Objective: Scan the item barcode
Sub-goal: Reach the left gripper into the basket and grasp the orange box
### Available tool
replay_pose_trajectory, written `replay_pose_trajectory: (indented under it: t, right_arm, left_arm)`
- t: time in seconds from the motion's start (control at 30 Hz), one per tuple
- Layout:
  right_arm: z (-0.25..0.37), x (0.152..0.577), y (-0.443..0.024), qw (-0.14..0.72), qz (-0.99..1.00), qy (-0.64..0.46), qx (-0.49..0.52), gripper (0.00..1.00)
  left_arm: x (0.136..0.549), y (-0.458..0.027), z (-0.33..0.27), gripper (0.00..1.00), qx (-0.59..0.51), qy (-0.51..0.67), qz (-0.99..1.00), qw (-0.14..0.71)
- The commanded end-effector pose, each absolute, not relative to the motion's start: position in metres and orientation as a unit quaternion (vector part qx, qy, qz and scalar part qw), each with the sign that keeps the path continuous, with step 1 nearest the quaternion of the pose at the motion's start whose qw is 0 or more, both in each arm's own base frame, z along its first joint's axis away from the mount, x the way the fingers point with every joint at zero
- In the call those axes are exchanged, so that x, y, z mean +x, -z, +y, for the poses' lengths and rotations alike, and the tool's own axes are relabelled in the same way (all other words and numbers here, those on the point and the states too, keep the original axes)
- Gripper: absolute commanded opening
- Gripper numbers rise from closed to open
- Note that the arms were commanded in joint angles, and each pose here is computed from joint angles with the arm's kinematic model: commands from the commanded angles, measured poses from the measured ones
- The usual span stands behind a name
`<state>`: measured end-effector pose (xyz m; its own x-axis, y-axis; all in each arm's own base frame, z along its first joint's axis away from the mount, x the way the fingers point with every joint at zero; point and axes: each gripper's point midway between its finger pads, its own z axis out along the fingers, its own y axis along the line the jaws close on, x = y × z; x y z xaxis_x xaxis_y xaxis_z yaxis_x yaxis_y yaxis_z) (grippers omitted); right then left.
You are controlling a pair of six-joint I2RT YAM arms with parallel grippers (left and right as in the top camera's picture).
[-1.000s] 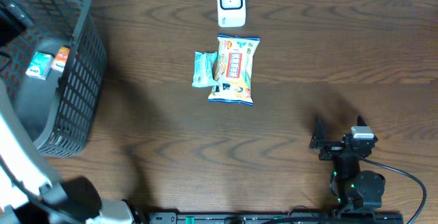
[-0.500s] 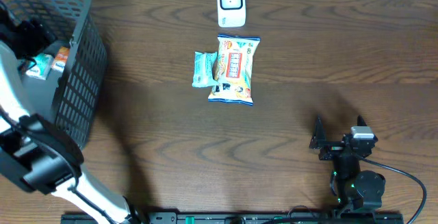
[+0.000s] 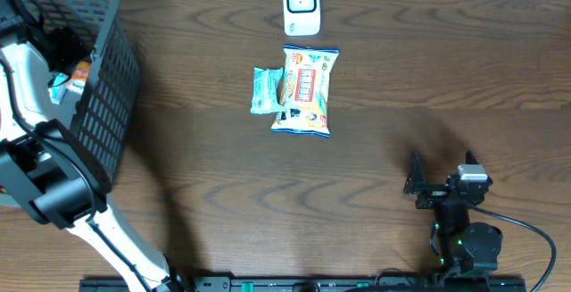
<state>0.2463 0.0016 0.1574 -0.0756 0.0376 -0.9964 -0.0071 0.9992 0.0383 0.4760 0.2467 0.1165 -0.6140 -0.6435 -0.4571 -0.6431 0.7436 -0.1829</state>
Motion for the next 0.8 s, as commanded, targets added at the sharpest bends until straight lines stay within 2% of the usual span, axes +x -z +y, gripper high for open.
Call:
replay_pose_trajectory:
  t: [0.0, 0.23, 0.37, 0.77]
  right_arm:
    - [0.000, 0.246, -0.157, 0.680, 0.733, -0.017, 0.015, 0.99]
    - [0.000, 0.246, -0.157, 0.680, 0.733, -0.017, 0.015, 0.99]
    - [0.000, 0.246, -0.157, 0.680, 0.733, -0.017, 0.015, 0.99]
    - [0.000, 0.246, -0.157, 0.680, 0.733, -0.017, 0.015, 0.99]
  left_arm:
    - [0.469, -0.081, 0.250, 0.78, -0.339, -0.020, 0.914, 0.222]
    - [0.476, -0.073, 0.253, 0.77, -0.263, -0.039, 0.937, 0.227]
    - [0.480, -0.064, 0.248, 0.69, -0.234, -0.043, 0.946, 0.221]
    - [0.478, -0.045, 0.237, 0.63, -0.157, -0.097, 0.965, 0.185]
